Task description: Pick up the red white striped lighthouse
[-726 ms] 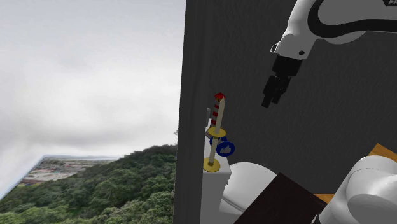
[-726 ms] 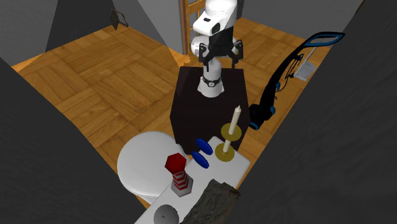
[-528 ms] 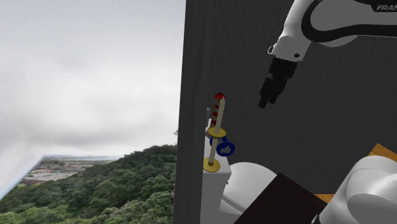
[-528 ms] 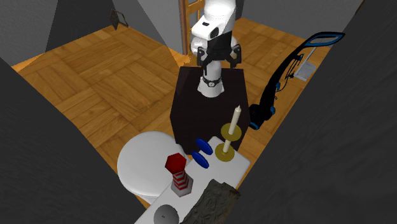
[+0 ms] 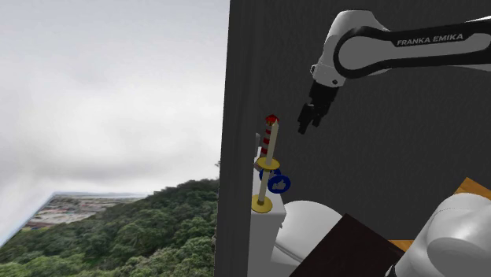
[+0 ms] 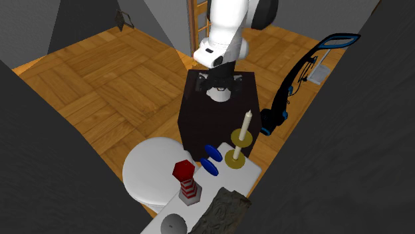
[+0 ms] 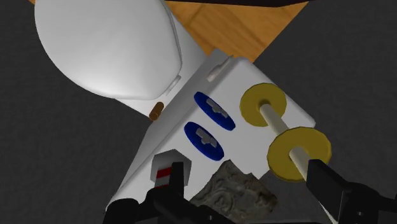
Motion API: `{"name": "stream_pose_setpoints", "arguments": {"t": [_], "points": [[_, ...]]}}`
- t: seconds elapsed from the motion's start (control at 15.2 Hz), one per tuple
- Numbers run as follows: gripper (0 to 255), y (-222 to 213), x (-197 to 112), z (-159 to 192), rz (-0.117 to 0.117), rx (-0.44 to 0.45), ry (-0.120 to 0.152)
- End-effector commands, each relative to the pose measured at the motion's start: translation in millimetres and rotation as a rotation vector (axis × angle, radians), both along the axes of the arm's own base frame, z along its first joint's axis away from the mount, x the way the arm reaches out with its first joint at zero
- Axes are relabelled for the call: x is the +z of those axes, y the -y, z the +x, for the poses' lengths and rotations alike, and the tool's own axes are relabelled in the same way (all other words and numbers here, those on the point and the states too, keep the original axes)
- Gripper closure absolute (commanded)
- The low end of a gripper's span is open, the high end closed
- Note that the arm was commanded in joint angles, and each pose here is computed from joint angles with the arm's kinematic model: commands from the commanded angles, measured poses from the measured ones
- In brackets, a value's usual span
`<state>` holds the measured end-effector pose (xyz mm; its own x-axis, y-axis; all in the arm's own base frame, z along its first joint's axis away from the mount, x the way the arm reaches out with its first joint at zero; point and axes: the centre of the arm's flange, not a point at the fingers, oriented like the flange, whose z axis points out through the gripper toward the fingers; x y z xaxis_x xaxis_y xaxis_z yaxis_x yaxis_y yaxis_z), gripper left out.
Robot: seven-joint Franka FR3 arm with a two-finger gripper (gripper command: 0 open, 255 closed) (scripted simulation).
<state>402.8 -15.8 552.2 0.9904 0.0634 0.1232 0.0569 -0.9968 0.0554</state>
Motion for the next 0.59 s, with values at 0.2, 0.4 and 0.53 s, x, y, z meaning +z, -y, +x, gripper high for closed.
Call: {"name": "stream_pose_setpoints", "arguments": {"t": [0.2,0.4,0.53], "points": [[0,12.4,-22.4,55.0,-0.080,-0.004,0.055],[0,21.1,-33.7,85.4,-0.128,-0.007,0.087],[0,27.3,-40.5,105.7,-0.160,-0.009,0.108]]}}
